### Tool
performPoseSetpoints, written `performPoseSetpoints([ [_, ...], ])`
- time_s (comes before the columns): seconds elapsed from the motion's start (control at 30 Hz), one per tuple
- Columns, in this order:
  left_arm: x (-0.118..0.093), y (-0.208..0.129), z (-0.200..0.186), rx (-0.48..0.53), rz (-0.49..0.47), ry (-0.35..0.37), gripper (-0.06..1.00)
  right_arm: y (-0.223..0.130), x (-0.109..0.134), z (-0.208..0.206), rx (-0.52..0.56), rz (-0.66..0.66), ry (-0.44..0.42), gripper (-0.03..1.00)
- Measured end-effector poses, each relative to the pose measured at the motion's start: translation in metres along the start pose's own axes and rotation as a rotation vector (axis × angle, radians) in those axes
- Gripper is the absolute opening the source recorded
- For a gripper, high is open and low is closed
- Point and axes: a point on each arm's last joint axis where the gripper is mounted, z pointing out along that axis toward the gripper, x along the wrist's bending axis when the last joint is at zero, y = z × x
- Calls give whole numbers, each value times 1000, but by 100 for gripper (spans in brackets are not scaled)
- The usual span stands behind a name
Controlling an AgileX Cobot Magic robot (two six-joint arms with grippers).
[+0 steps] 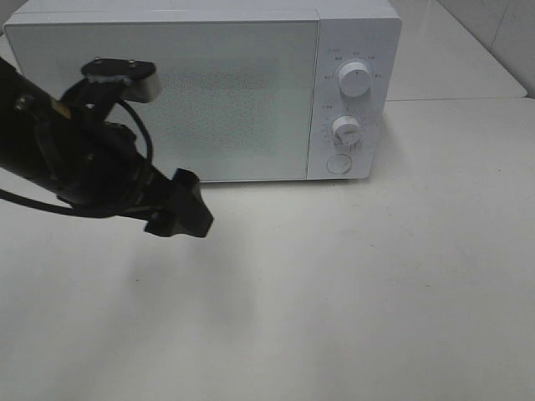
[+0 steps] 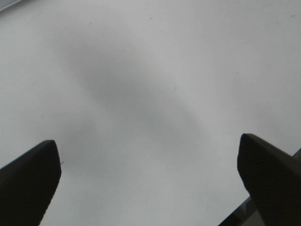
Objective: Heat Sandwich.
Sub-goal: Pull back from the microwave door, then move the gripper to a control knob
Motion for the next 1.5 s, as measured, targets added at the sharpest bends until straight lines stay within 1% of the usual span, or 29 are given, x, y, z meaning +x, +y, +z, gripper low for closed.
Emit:
performPoseSetpoints([
  [0.07,13,-2,-10,21,-57,10,96,0,0,0,0,-1,0,74],
  [0.1,25,-4,-20,40,-108,18,96,0,0,0,0,-1,0,74],
  [0.13,31,-5,-26,40,-131,26,96,0,0,0,0,-1,0,74],
  [0.17,31,-5,-26,40,-131,26,96,0,0,0,0,-1,0,74],
  [0.23,44,-8,-36,47,-178,42,96,0,0,0,0,-1,0,74],
  [0.27,54,-11,-46,54,-212,61,96,0,0,0,0,-1,0,74],
  [0.3,58,-12,-50,54,-225,72,96,0,0,0,0,-1,0,74],
  [0.33,58,-12,-50,54,-225,72,96,0,0,0,0,-1,0,74],
  [0.4,68,-17,-61,60,-261,106,96,0,0,0,0,-1,0,74],
  [0.43,78,-21,-70,68,-297,144,96,0,0,0,0,-1,0,74],
  [0.5,81,-24,-74,76,-314,158,96,0,0,0,0,-1,0,74],
  [0.57,88,-29,-83,88,-342,200,96,0,0,0,0,-1,0,74],
  [0.6,91,-34,-92,106,-353,236,96,0,0,0,0,-1,0,74],
  [0.73,93,-40,-107,105,-367,292,96,0,0,0,0,-1,0,74],
  [0.77,94,-43,-116,92,-386,322,96,0,0,0,0,-1,0,74],
  [0.83,96,-47,-126,79,-416,348,96,0,0,0,0,-1,0,74],
  [0.87,96,-47,-126,79,-416,348,96,0,0,0,0,-1,0,74],
  [1.0,101,-59,-148,52,-471,385,96,0,0,0,0,-1,0,74],
  [1.17,94,-70,-158,18,-471,394,96,0,0,0,0,-1,0,74],
  [1.3,82,-95,-157,17,-464,394,96,0,0,0,0,-1,0,74],
  [1.33,82,-95,-157,17,-464,394,96,0,0,0,0,-1,0,74],
  [1.43,72,-114,-157,6,-462,396,96,0,0,0,0,-1,0,74],
  [1.5,70,-118,-158,1,-460,397,96,0,0,0,0,-1,0,74],
])
